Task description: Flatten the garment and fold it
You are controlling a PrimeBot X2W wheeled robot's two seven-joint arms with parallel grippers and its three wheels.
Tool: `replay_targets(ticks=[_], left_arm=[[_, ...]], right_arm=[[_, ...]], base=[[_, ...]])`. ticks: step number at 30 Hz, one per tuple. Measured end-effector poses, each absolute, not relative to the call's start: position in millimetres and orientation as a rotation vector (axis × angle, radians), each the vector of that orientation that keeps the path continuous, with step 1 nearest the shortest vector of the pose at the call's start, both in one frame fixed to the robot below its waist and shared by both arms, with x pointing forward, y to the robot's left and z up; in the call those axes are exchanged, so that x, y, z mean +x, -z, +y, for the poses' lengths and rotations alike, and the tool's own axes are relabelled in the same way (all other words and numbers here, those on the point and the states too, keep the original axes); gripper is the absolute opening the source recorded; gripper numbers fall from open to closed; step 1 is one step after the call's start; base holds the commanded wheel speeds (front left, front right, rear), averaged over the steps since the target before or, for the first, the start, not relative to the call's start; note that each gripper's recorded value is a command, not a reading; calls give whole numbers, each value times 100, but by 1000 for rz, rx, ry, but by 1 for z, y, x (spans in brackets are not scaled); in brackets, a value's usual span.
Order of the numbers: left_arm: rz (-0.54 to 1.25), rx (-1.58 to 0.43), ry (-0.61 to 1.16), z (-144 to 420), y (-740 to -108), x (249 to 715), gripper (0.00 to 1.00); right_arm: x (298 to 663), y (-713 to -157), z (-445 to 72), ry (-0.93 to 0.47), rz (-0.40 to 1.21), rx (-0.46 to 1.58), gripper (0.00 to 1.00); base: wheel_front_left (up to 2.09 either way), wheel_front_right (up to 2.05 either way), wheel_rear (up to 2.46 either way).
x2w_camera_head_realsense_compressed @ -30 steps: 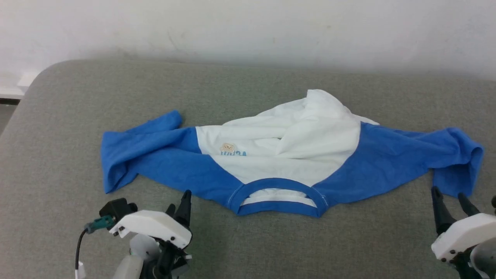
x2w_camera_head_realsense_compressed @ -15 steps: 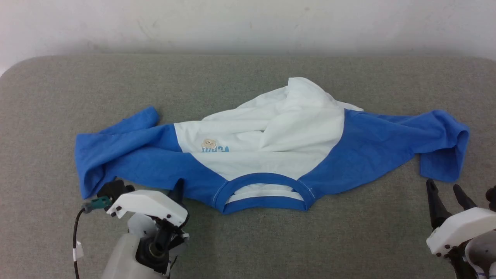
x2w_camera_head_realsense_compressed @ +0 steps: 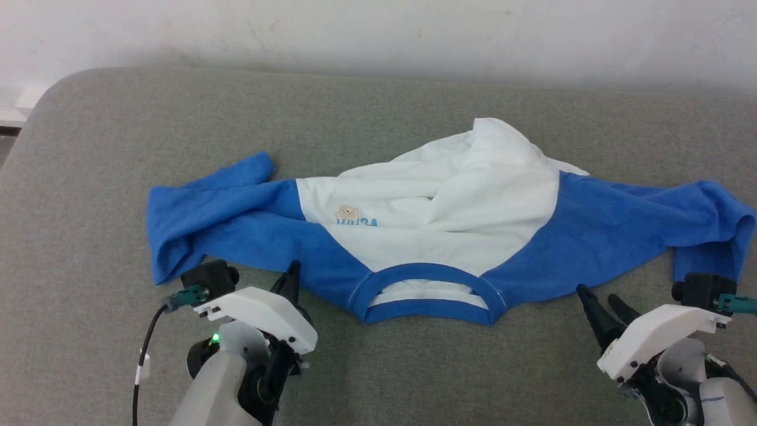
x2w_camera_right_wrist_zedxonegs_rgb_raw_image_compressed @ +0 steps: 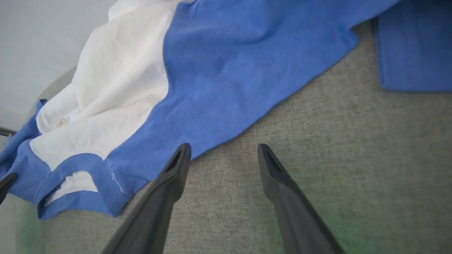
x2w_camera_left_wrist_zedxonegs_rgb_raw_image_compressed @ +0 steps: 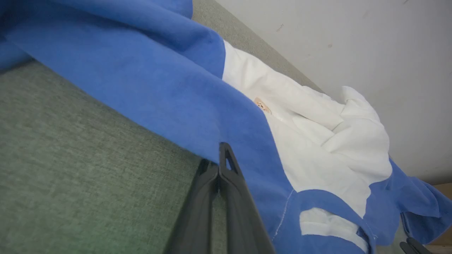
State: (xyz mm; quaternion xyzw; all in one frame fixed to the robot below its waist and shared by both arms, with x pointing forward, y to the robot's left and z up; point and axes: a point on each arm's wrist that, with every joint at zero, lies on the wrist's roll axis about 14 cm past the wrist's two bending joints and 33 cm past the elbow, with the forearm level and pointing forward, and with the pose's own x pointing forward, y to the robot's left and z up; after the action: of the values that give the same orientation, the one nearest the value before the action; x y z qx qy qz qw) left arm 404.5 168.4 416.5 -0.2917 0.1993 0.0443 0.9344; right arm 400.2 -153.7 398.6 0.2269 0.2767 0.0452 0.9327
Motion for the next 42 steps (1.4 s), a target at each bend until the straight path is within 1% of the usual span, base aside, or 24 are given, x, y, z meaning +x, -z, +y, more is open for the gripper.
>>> replay_targets(ticks=[5, 13, 14, 15, 16, 21, 26, 30, 36, 39, 42], left_arm=[[416, -578, -76, 165, -415, 400, 0], [448, -577, -64, 160, -408, 399, 0], [451, -577, -64, 159, -407, 399, 0], [454, -577, -64, 159, -406, 399, 0], [456, -577, -64, 159, -406, 399, 0], [446, -578, -65, 159, -408, 400, 0], [323, -620, -36, 160, -440, 413, 0], [167, -649, 19, 161, -489, 425, 0], [-92, -558, 143, 167, -596, 444, 0], [-187, -472, 202, 165, -645, 447, 0], [-275, -389, 222, 169, -690, 447, 0]], right_arm=[[410, -389, -138, -116, 618, 553, 100], [434, -385, -123, -140, 635, 565, 100], [435, -384, -122, -143, 639, 555, 49], [437, -384, -121, -146, 642, 546, 23], [438, -384, -120, -150, 642, 537, 0], [440, -383, -123, -151, 642, 472, 0], [446, -412, -117, -202, 576, 434, 0], [452, -459, -113, -256, 480, 416, 0], [453, -554, -114, -345, 299, 388, 0], [453, -604, -129, -344, 195, 284, 0], [450, -648, -137, -343, 103, 197, 0]], base=[[0, 0, 0], [0, 0, 0], [0, 0, 0], [0, 0, 0], [0, 0, 0], [0, 0, 0], [0, 0, 0], [0, 0, 0], [0, 0, 0], [0, 0, 0], [0, 0, 0]])
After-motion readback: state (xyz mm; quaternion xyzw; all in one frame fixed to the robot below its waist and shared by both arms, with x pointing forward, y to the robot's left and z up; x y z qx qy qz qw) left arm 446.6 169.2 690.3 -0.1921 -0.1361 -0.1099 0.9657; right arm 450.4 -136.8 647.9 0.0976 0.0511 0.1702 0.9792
